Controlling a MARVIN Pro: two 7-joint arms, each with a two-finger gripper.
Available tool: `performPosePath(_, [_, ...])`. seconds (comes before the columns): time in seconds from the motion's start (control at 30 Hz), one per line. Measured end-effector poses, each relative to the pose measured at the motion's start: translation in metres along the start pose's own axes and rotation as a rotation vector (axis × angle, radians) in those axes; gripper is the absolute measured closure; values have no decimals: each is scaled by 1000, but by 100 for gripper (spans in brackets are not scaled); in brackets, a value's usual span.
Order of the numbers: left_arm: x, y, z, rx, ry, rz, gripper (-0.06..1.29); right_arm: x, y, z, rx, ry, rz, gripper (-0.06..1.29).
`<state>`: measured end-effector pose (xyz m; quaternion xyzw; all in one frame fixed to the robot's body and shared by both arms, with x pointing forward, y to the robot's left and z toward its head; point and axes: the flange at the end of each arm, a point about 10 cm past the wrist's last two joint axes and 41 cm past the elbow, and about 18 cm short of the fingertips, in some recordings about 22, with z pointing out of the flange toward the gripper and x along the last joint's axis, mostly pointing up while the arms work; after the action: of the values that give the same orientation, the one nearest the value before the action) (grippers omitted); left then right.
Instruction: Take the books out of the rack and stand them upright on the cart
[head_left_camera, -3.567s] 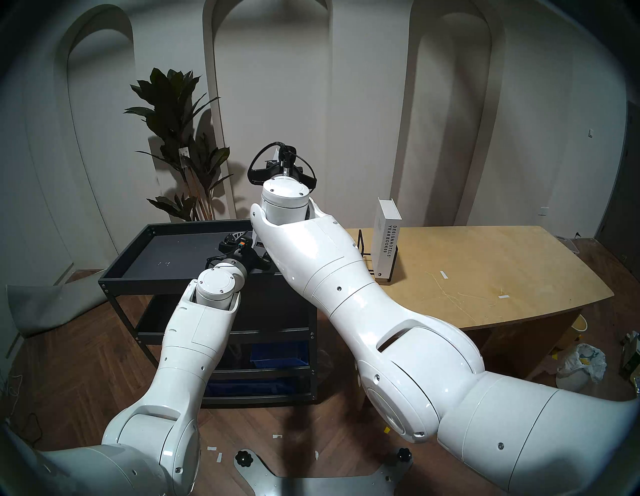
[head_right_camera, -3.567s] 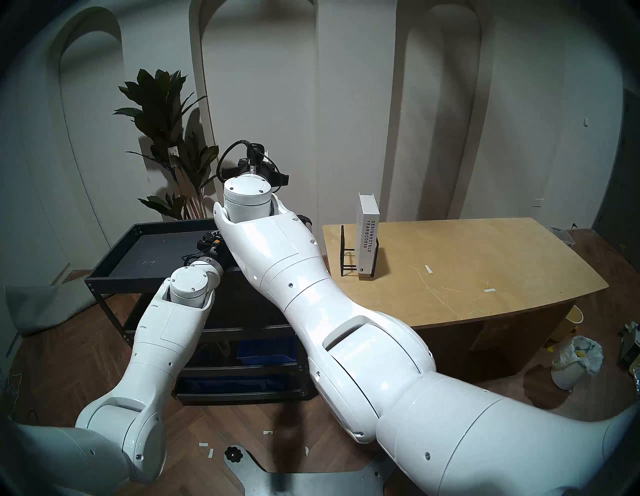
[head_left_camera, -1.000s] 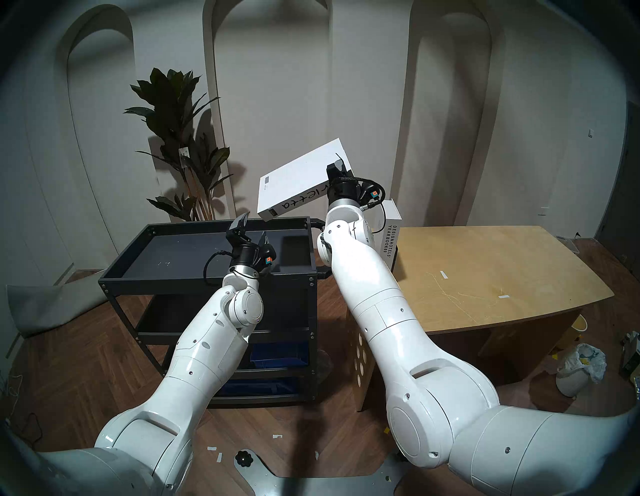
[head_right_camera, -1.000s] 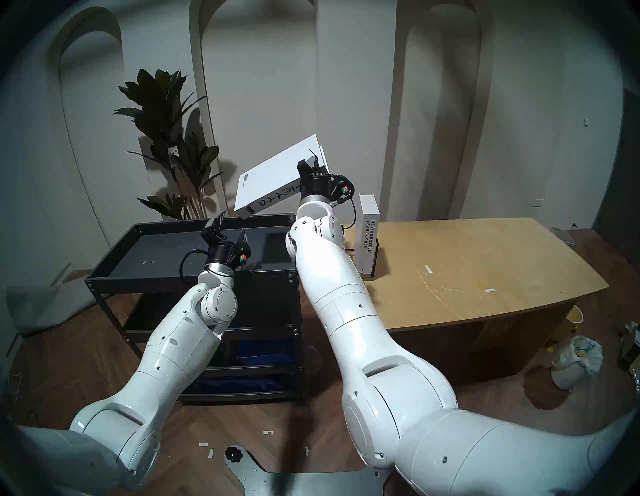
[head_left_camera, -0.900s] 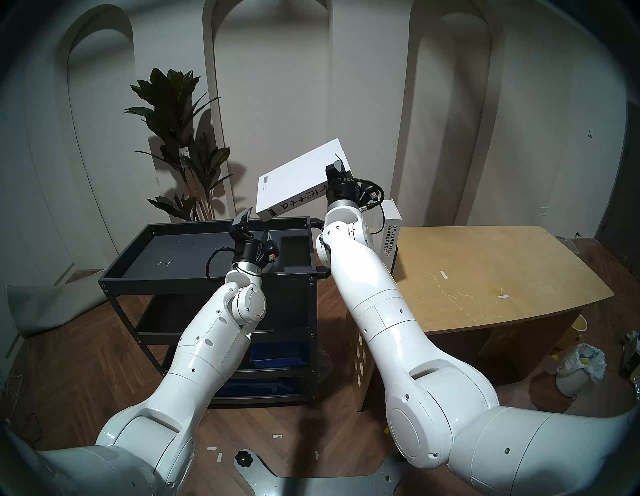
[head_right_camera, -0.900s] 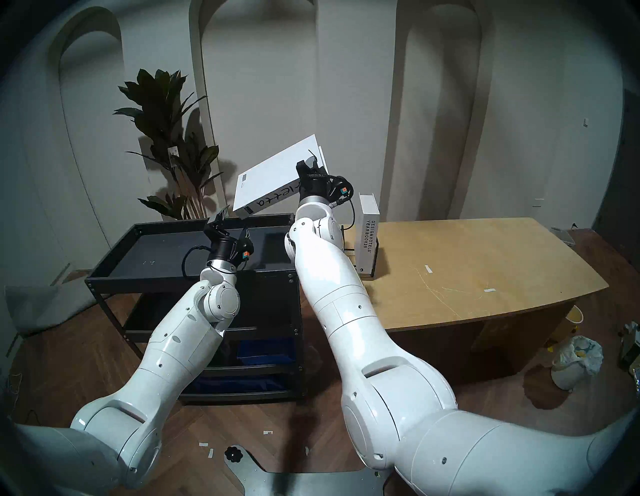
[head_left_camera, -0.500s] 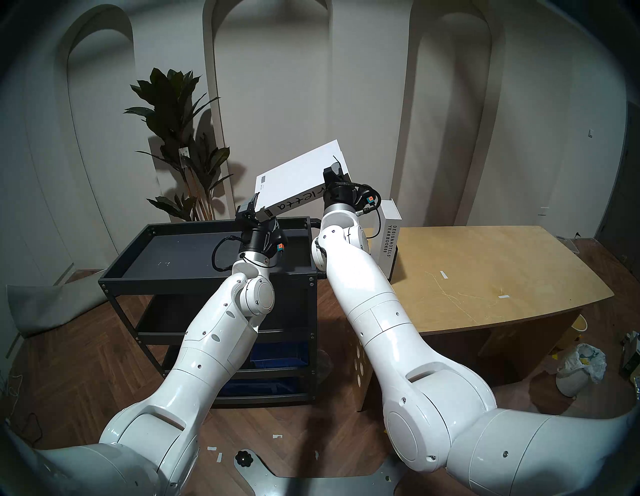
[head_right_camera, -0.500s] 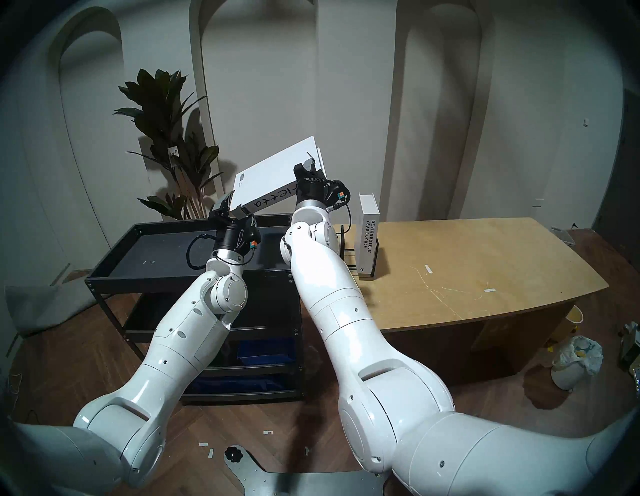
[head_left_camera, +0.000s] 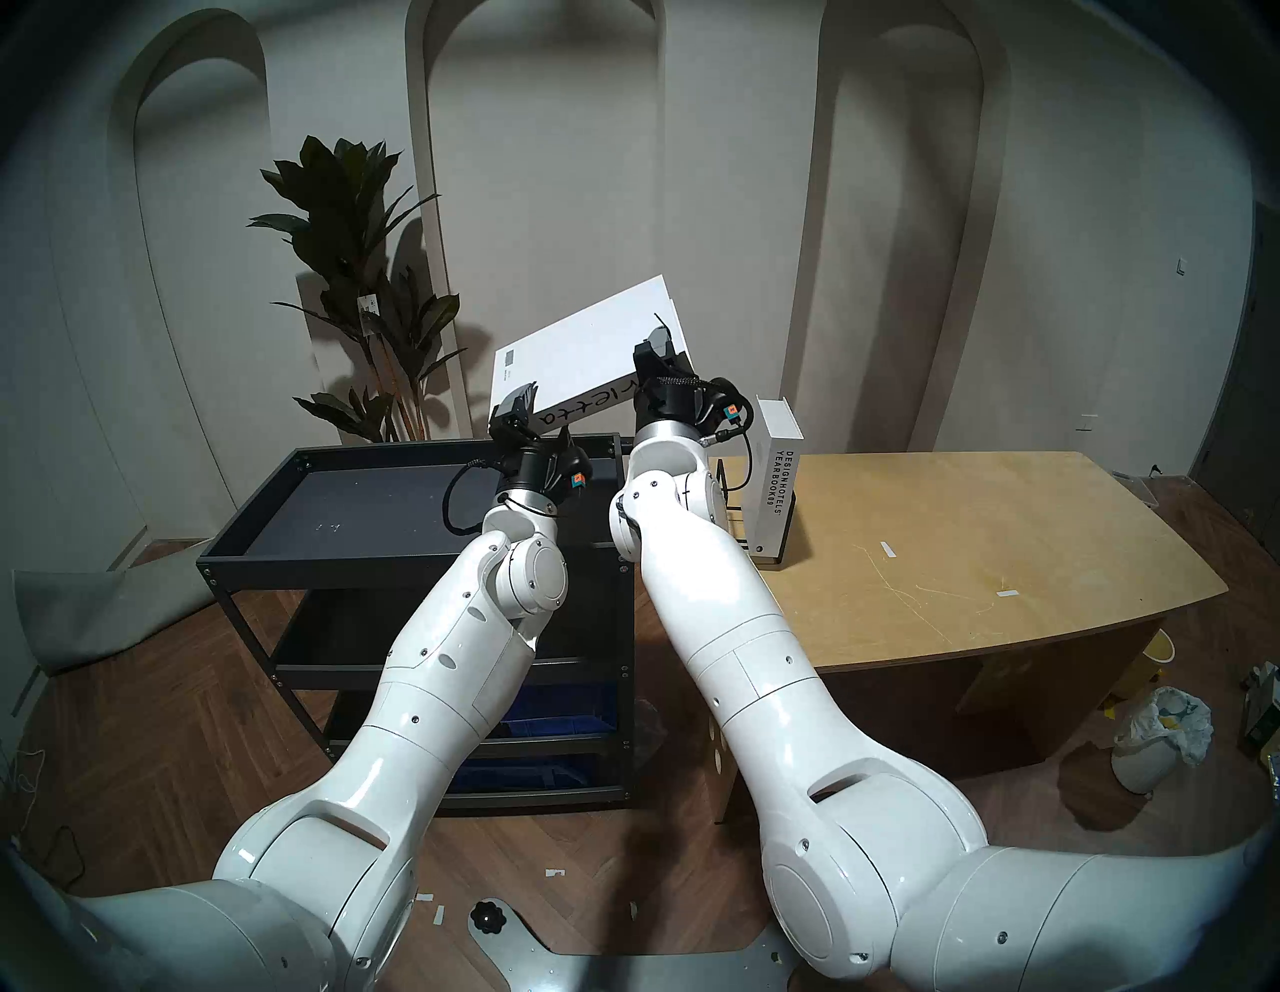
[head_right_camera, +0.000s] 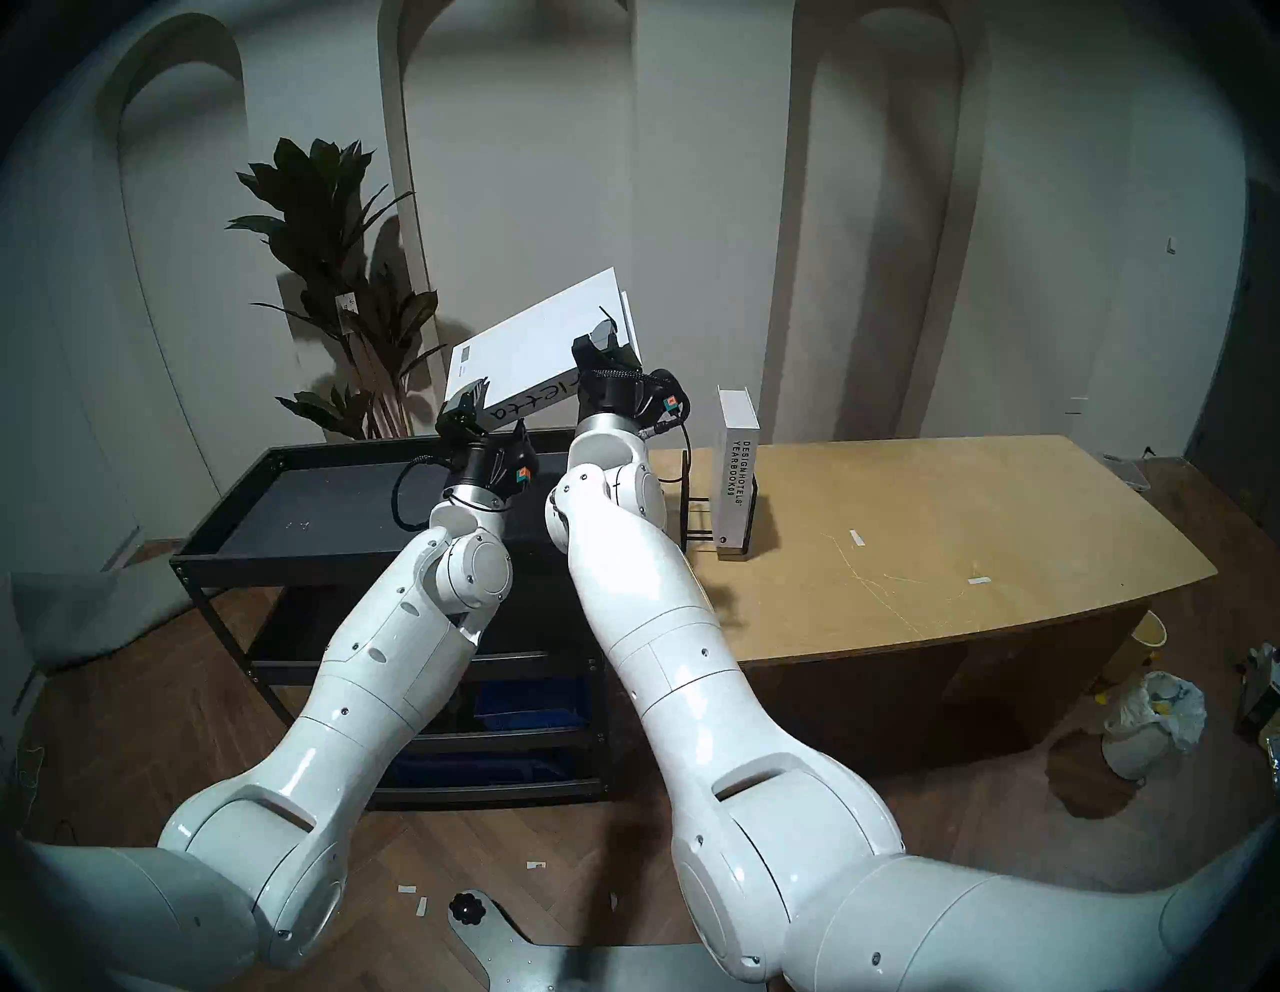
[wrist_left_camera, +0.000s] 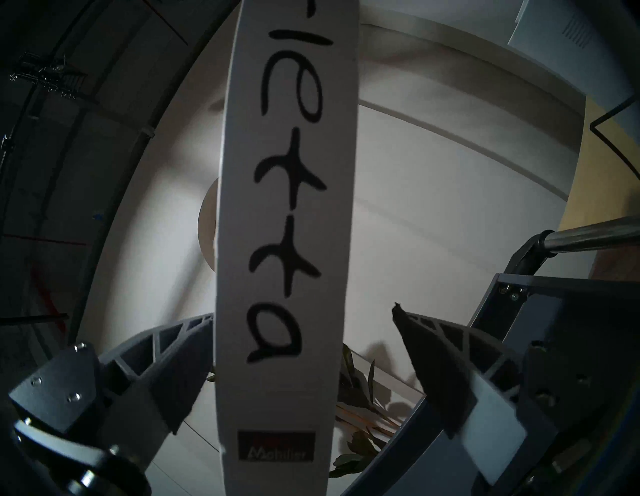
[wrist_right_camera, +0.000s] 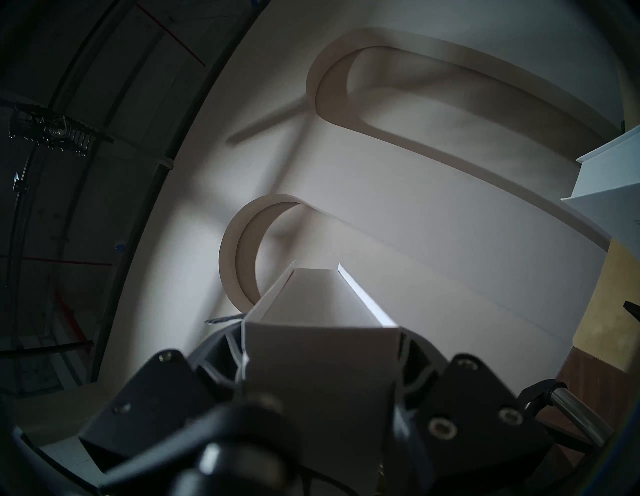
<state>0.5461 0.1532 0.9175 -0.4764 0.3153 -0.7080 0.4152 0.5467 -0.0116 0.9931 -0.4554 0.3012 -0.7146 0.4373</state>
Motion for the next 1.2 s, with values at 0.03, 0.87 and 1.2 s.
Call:
performPosePath(0.03, [1,0,0,0,3,-1,0,0,0,-1,-1,0,0,73])
performPosePath(0.87, [6,11,8,15,-19,0,3,3,-1,-21,-44,9,0,73])
performPosePath(1.2, [8,11,11,19,-1,-8,68,7,-1,-22,-39,9,-23,74])
